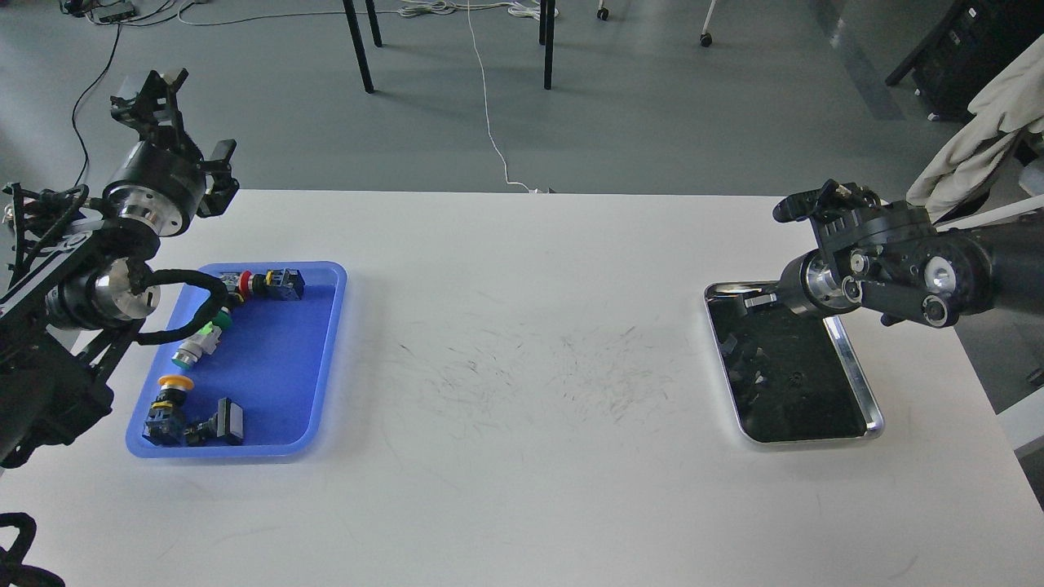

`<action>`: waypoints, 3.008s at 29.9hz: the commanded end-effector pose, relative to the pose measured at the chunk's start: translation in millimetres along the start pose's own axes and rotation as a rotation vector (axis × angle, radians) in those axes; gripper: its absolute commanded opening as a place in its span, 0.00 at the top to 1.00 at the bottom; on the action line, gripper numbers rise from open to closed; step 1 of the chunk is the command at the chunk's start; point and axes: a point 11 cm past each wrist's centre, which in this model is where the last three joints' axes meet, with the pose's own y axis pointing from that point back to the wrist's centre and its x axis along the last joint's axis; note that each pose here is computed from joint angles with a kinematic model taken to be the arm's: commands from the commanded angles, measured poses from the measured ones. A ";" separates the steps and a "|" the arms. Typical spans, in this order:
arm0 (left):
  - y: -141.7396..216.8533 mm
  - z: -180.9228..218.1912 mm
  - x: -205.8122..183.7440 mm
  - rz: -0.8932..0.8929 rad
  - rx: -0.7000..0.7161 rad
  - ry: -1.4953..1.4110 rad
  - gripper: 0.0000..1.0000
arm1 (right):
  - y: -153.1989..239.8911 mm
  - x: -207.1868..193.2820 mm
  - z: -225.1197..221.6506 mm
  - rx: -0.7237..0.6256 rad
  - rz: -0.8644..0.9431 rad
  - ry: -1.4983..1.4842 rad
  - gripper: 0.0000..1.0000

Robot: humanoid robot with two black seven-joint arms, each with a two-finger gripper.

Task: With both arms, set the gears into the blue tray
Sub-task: 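Carry the gear to the table centre and open the right gripper, then withdraw the right gripper back over the metal tray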

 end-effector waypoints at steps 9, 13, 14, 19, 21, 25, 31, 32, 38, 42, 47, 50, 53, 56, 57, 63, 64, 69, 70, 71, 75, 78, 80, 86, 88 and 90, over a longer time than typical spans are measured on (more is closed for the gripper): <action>0.5 3.3 4.6 0.009 -0.005 -0.006 0.02 | 48.7 82.8 -156.1 0.460 0.167 -0.187 0.98; 1.0 6.0 9.7 0.019 -0.008 -0.007 0.02 | 38.3 66.1 -231.6 0.585 0.126 -0.211 0.98; 1.0 6.1 9.8 0.019 -0.008 -0.005 0.02 | 33.2 60.1 -246.5 0.603 0.120 -0.214 0.98; 1.7 8.4 13.2 0.026 -0.010 -0.012 0.02 | 2.7 47.3 -234.2 0.562 0.137 -0.300 0.98; 1.8 8.8 13.8 0.027 -0.011 -0.013 0.02 | -5.8 39.9 -230.2 0.554 0.138 -0.331 0.98; 2.6 12.5 18.4 0.033 -0.014 -0.023 0.02 | -4.0 16.7 -251.3 0.605 0.077 -0.309 0.98; 2.5 13.2 18.7 0.035 -0.017 -0.020 0.02 | -10.6 -14.4 -261.5 0.611 -0.002 -0.297 0.98; 2.7 13.7 19.3 0.036 -0.017 -0.021 0.02 | -11.8 -21.2 -263.7 0.615 -0.019 -0.295 0.98; 3.2 16.4 22.2 0.040 -0.021 -0.026 0.02 | -30.1 -51.5 -255.9 0.557 -0.076 -0.304 0.98; 3.3 18.5 23.8 0.044 -0.025 -0.026 0.02 | -32.0 -52.2 -253.8 0.548 -0.074 -0.301 0.98; 3.3 19.5 24.0 0.044 -0.027 -0.026 0.02 | -32.1 -56.1 -255.7 0.553 -0.084 -0.302 0.92; 3.5 19.4 24.9 0.045 -0.026 -0.028 0.02 | -31.6 -58.6 -257.4 0.559 -0.090 -0.299 0.74; 3.5 19.5 24.9 0.045 -0.026 -0.028 0.02 | -31.1 -59.5 -258.4 0.562 -0.092 -0.298 0.62; 3.7 19.5 25.3 0.046 -0.025 -0.030 0.02 | -31.3 -57.9 -258.0 0.559 -0.078 -0.305 0.46; 3.7 19.3 24.8 0.045 -0.025 -0.031 0.02 | -31.2 -57.6 -258.2 0.560 -0.074 -0.309 0.40; 3.7 16.1 24.3 0.050 -0.016 -0.035 0.02 | -29.3 -48.5 -259.0 0.570 -0.035 -0.334 0.24; 3.8 16.1 24.8 0.054 -0.016 -0.037 0.02 | -27.7 -43.8 -259.7 0.577 -0.025 -0.346 0.20; 3.9 15.5 25.6 0.057 -0.009 -0.049 0.02 | -12.1 11.4 -254.9 0.637 0.080 -0.499 0.12; 4.2 15.9 26.5 0.058 -0.008 -0.052 0.02 | -9.2 20.9 -252.9 0.649 0.100 -0.532 0.11; 4.2 15.9 26.1 0.057 -0.007 -0.052 0.02 | -4.9 32.3 -250.8 0.666 0.123 -0.572 0.11; 4.6 19.6 20.5 0.034 -0.009 -0.068 0.02 | 15.7 68.7 -247.0 0.761 0.186 -0.725 0.09; 7.4 23.9 13.4 -0.008 -0.004 -0.122 0.02 | 30.4 85.8 -245.8 0.855 0.204 -0.853 0.09; 7.6 25.9 8.4 -0.030 -0.001 -0.155 0.02 | 36.9 93.3 -237.5 0.924 0.188 -0.977 0.09; 5.0 33.4 -1.3 -0.057 -0.015 -0.167 0.02 | 57.3 106.0 -101.4 1.071 0.247 -1.451 0.09; 1.6 42.0 -5.1 -0.066 -0.031 -0.172 0.02 | 60.8 94.8 -50.3 1.108 0.292 -1.615 0.09; 0.3 41.4 -9.2 -0.076 -0.028 -0.176 0.02 | 61.0 75.3 0.7 1.131 0.354 -1.765 0.09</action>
